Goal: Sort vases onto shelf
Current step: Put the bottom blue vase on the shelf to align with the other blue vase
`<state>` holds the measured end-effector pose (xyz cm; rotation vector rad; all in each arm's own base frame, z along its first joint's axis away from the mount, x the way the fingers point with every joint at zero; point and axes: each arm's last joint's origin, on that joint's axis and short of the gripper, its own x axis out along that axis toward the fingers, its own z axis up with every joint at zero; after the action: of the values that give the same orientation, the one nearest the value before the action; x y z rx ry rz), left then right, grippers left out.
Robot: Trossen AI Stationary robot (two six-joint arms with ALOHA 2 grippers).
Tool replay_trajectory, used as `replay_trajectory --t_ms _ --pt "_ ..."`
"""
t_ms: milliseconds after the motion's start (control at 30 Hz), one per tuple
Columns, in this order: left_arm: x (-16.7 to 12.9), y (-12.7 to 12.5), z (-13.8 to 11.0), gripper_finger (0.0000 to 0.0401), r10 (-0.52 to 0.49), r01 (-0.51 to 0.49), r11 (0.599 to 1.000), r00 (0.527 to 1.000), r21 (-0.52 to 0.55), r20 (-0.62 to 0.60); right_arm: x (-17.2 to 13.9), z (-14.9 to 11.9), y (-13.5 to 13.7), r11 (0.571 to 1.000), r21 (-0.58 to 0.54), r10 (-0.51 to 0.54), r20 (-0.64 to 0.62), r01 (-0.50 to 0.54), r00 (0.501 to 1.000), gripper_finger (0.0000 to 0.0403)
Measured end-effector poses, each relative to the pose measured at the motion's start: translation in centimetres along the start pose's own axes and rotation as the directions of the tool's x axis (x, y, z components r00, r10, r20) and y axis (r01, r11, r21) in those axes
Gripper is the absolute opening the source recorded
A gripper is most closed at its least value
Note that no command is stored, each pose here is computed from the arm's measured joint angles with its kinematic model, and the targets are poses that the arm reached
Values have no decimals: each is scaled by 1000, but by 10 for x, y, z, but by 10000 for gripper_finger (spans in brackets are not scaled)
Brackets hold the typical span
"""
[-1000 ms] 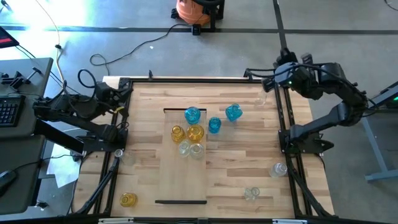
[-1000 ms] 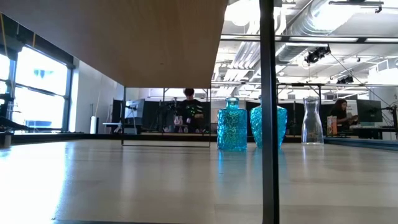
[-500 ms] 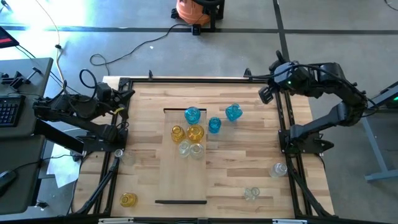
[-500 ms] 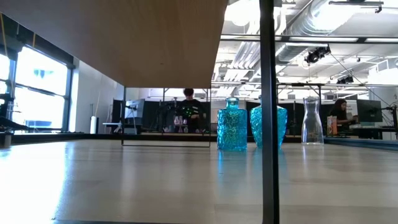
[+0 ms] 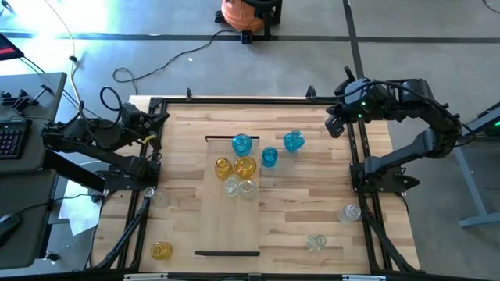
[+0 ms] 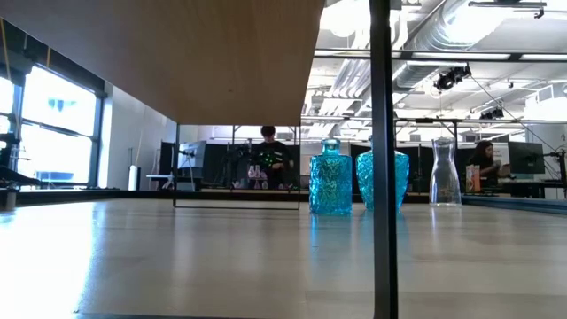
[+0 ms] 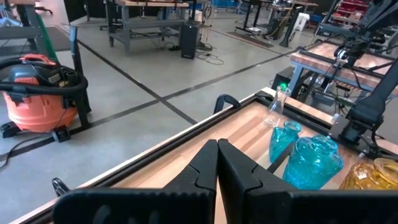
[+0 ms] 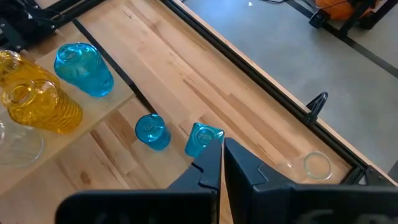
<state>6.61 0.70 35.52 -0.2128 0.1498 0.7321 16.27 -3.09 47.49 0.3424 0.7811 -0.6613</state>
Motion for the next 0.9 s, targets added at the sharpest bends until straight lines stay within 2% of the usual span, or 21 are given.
replay_trajectory --t_ms 767,900 --pt "0 0 0 0 0 0 1000 1000 10 -1 0 0 0 1000 4 1 -1 -1 1000 0" --pt "0 0 0 0 -1 1 999 1000 -34 -1 0 4 2 1000 21 22 39 -22 999 0"
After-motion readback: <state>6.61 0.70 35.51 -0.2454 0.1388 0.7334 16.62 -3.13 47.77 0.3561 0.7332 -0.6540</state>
